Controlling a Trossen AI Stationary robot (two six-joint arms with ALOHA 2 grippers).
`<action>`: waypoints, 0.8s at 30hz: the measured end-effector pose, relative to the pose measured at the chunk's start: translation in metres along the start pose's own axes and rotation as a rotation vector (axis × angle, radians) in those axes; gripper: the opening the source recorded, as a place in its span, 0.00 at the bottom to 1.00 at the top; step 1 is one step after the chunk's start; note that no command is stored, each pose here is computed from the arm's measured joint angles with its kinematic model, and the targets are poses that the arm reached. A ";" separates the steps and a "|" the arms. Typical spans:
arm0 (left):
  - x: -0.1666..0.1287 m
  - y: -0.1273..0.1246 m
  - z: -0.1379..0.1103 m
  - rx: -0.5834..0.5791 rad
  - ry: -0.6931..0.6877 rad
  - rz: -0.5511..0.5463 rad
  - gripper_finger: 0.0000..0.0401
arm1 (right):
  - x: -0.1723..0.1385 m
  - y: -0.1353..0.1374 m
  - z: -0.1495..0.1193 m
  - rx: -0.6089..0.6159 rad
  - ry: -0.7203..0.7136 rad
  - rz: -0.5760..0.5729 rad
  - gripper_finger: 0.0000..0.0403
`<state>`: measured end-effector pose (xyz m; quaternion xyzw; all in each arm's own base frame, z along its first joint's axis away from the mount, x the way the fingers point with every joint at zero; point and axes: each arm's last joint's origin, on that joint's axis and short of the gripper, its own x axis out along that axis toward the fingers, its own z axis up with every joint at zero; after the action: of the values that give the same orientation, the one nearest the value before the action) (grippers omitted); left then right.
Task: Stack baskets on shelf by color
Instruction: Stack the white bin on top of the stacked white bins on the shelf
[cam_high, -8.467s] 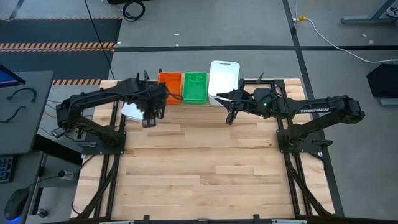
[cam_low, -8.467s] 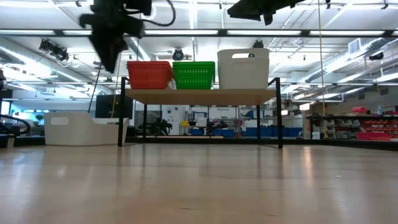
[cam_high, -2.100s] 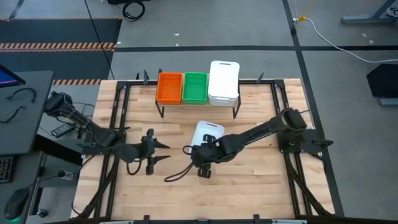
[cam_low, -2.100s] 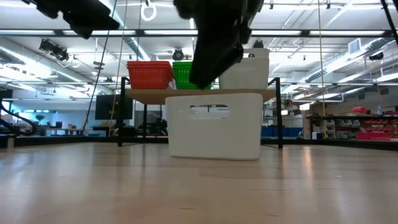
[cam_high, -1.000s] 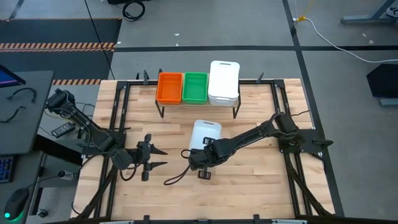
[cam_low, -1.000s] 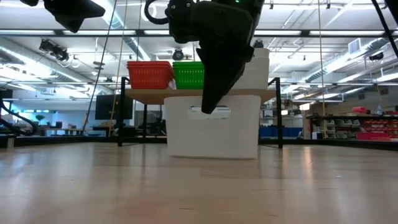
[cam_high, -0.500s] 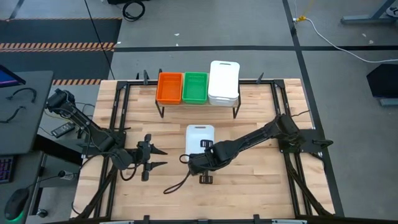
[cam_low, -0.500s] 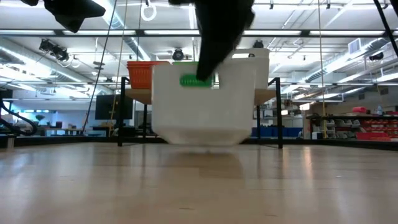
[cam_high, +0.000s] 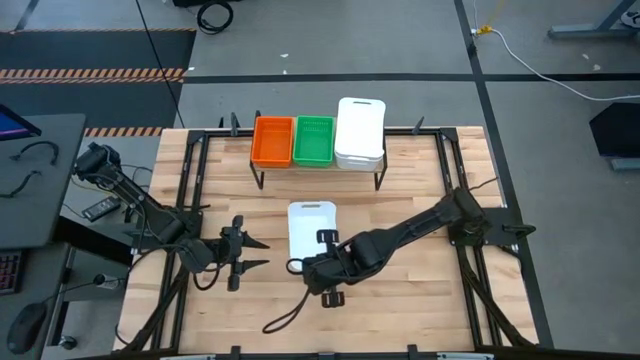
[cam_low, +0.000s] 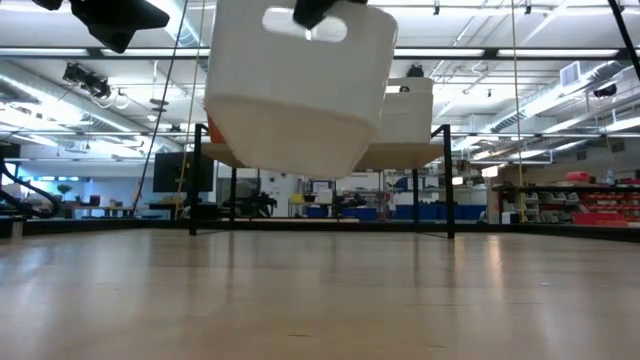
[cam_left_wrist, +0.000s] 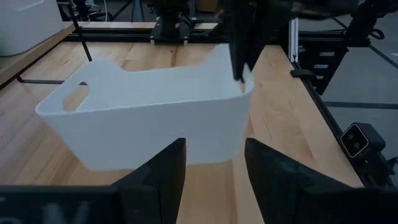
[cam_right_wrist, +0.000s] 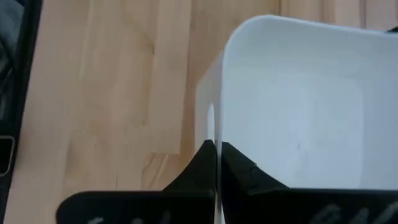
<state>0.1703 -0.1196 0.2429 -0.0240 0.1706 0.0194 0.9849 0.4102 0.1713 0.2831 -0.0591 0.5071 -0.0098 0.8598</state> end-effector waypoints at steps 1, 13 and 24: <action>0.000 0.000 0.000 0.000 0.000 0.000 0.43 | -0.004 0.001 0.001 -0.013 0.001 0.001 0.01; 0.000 0.000 -0.001 0.005 0.006 0.002 0.43 | -0.068 -0.003 0.016 -0.107 -0.093 -0.158 0.01; 0.000 0.001 -0.002 0.014 0.017 0.006 0.43 | -0.119 -0.042 0.013 -0.158 -0.121 -0.288 0.01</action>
<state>0.1696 -0.1190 0.2410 -0.0168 0.1793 0.0210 0.9834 0.3657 0.1397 0.3978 -0.1989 0.4399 -0.0893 0.8711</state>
